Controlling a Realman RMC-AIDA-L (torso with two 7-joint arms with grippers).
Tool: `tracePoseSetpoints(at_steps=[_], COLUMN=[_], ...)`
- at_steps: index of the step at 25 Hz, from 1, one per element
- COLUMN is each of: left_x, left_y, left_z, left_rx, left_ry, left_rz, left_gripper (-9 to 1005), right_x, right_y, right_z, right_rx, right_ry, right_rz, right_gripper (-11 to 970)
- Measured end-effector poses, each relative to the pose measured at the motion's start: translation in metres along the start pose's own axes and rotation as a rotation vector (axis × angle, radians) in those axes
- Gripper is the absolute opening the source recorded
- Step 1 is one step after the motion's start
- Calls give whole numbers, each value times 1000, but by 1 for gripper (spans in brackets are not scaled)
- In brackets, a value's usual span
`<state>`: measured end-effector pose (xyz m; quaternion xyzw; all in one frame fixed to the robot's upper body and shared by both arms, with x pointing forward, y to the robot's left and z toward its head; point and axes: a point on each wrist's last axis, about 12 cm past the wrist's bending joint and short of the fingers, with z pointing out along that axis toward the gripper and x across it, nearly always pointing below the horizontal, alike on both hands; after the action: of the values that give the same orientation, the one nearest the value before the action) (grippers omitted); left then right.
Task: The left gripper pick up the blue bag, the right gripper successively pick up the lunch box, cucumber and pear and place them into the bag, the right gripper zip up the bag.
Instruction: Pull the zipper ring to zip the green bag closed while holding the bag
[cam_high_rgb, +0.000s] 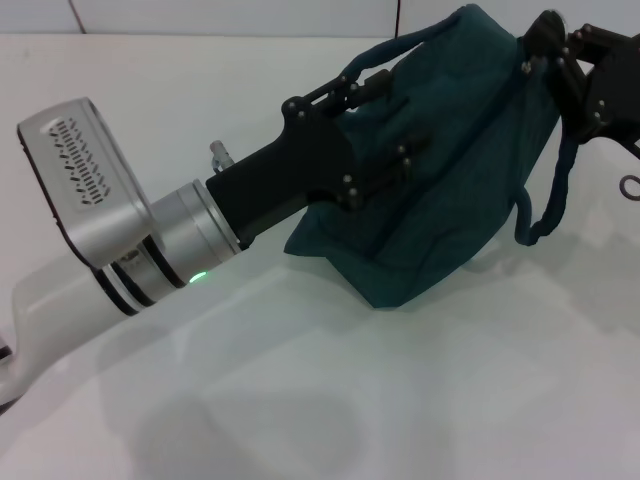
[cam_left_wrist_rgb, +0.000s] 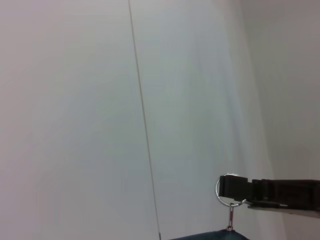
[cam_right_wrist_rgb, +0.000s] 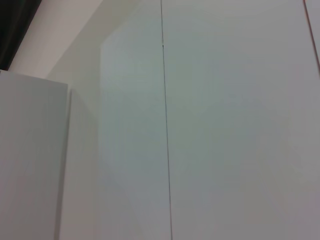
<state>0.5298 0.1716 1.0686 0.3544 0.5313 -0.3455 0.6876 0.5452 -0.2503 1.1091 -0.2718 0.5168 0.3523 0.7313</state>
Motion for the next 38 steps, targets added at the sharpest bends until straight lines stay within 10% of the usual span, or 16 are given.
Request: tracePoseSetpoints(at_steps=[23,38], left_x=[5,6], left_y=[-1,1], left_z=[7,-23], left_rx=[21,-76], left_ry=[44,21], left_rz=[64,146], left_gripper=[108,75], right_x=[2,3], right_y=[6,20], right_z=[5,30], right_rx=[-36,-125], right_ry=[-4,-38], right_rz=[8,54], right_gripper=[31,31])
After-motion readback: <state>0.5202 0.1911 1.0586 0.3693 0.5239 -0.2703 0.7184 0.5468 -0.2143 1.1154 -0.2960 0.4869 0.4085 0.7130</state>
